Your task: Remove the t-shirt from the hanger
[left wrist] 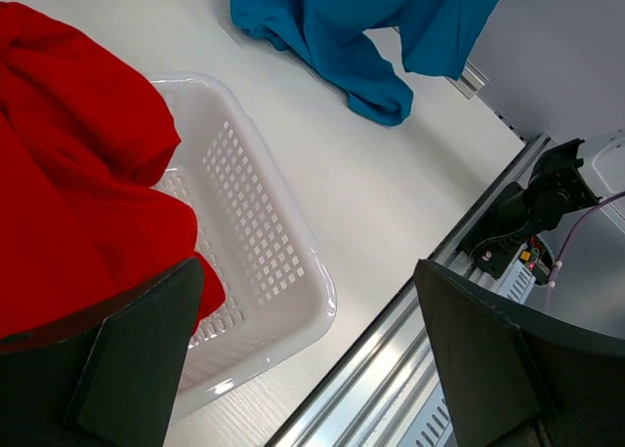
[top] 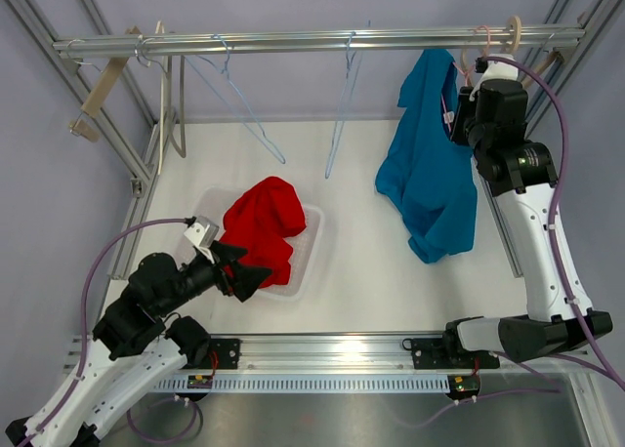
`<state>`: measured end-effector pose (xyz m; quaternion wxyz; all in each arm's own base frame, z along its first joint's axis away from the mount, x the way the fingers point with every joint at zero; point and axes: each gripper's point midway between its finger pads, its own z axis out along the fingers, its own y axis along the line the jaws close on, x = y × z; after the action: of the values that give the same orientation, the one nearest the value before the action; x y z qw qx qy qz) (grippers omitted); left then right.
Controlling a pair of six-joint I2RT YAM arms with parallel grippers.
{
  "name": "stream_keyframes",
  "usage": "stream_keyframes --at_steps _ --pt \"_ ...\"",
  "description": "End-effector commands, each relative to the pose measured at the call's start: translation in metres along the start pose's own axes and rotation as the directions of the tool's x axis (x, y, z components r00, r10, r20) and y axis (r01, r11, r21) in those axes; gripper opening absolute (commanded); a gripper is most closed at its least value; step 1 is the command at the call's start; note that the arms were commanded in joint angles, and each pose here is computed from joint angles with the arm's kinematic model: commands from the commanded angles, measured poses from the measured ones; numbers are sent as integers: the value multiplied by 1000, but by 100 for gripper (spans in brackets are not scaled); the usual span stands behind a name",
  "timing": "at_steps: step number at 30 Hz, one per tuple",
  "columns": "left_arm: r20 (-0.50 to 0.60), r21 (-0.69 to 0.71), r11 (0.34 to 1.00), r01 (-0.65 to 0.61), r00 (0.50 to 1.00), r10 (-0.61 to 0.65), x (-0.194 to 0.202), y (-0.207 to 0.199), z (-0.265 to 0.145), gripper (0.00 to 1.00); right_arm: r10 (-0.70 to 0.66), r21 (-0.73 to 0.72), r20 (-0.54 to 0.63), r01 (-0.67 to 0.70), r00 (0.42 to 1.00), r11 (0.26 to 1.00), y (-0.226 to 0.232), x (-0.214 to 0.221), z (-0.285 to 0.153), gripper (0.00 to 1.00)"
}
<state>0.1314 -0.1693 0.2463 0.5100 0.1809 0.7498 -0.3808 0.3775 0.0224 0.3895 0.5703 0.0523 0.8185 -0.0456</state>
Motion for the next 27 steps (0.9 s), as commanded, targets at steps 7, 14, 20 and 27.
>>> stream_keyframes --at_steps 7,14,20,27 --pt "21 16 1000 -20 1000 20 -14 -6 1 96 -22 -78 27 24 999 997 15 0 14 36" --pt "15 5 1000 -16 1000 16 -13 -4 3 96 -15 -40 45 17 999 999 8 -5 11 36" --pt "6 2 1000 -14 1000 14 -12 -3 4 96 95 -168 217 -58 972 984 13 -50 -48 34" --pt "10 3 1000 -13 1000 13 -12 -3 4 96 36 46 161 -44 986 998 -20 -37 -26 46"
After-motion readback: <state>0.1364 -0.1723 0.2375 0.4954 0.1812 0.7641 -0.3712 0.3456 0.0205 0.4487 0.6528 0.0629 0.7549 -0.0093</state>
